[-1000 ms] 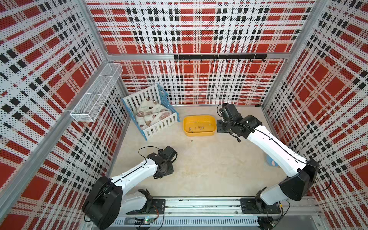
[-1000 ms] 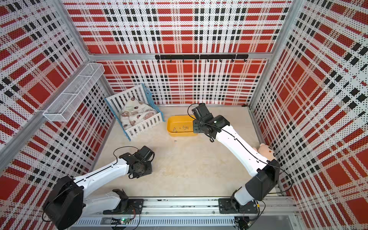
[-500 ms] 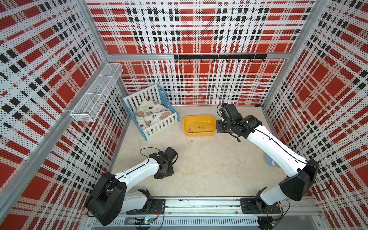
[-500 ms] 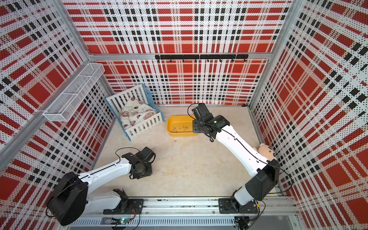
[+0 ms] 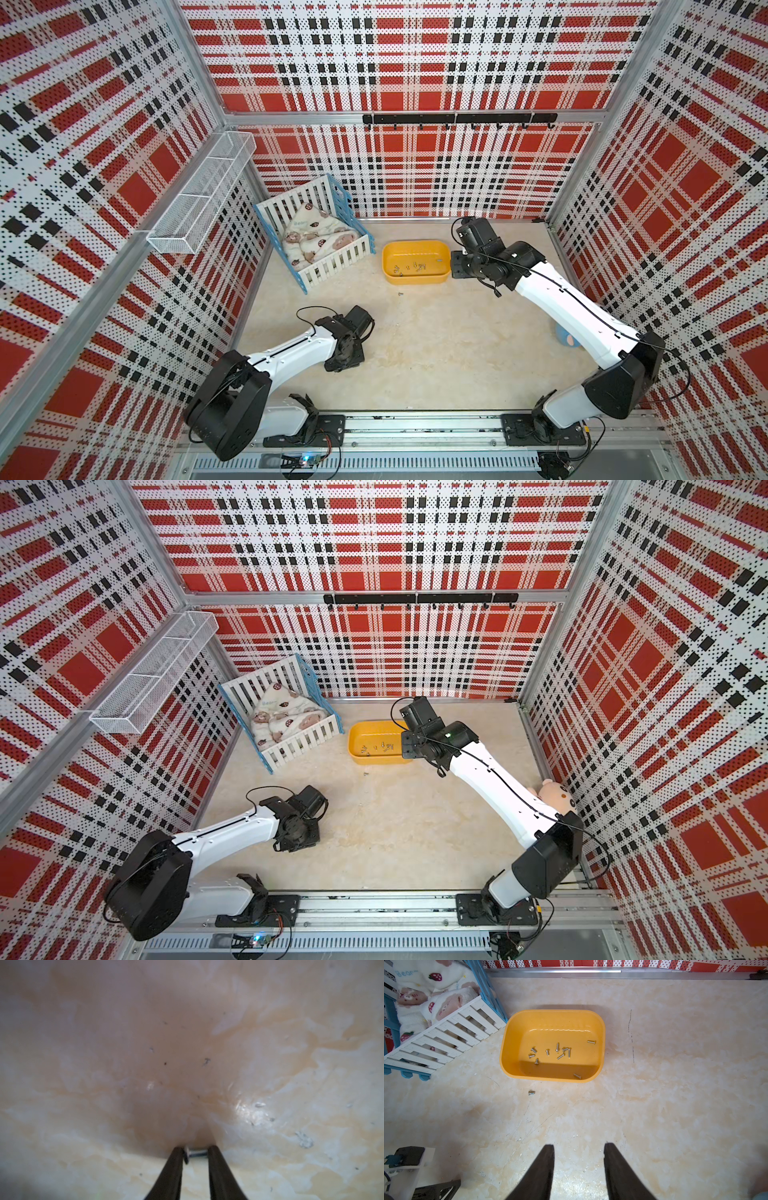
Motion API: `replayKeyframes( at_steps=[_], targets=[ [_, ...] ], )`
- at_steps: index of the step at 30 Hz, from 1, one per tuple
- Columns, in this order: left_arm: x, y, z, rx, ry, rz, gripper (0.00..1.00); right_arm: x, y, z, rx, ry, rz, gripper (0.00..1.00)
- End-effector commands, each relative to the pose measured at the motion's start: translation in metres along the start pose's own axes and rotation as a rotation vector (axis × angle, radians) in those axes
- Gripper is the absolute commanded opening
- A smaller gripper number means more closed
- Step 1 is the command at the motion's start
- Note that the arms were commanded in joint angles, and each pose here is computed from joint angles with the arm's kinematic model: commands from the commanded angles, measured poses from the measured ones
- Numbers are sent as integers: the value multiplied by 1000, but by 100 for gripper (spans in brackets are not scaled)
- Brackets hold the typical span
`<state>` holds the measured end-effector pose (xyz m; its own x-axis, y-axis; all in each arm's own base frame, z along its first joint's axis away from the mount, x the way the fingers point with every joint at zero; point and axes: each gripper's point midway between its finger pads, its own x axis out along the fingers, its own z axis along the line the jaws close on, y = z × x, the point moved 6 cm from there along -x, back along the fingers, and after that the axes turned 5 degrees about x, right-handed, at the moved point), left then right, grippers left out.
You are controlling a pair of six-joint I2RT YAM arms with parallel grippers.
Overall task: Put the screws on the desktop into the storage box
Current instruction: Pick up the screw from the center of the board.
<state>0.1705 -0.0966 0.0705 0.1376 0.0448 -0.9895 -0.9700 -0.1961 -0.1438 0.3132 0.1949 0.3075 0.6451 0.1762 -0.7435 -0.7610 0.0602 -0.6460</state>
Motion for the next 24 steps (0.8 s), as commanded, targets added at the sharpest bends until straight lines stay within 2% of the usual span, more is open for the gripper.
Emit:
replayKeyframes(
  at_steps=[1, 12, 18, 24],
  targets=[
    [11, 6, 2, 15, -25, 21, 26, -8, -1, 3, -3, -29, -21, 45],
    [1, -1, -1, 24, -24, -17, 18, -6, 2, 2, -4, -26, -16, 45],
    [-42, -33, -15, 60, -55, -139, 18, -7, 1, 1, -3, -22, -19, 44],
    [-81, -75, -43, 95, -36, -243, 18, -8, 3, -1, 2, -10, -22, 44]
  ],
)
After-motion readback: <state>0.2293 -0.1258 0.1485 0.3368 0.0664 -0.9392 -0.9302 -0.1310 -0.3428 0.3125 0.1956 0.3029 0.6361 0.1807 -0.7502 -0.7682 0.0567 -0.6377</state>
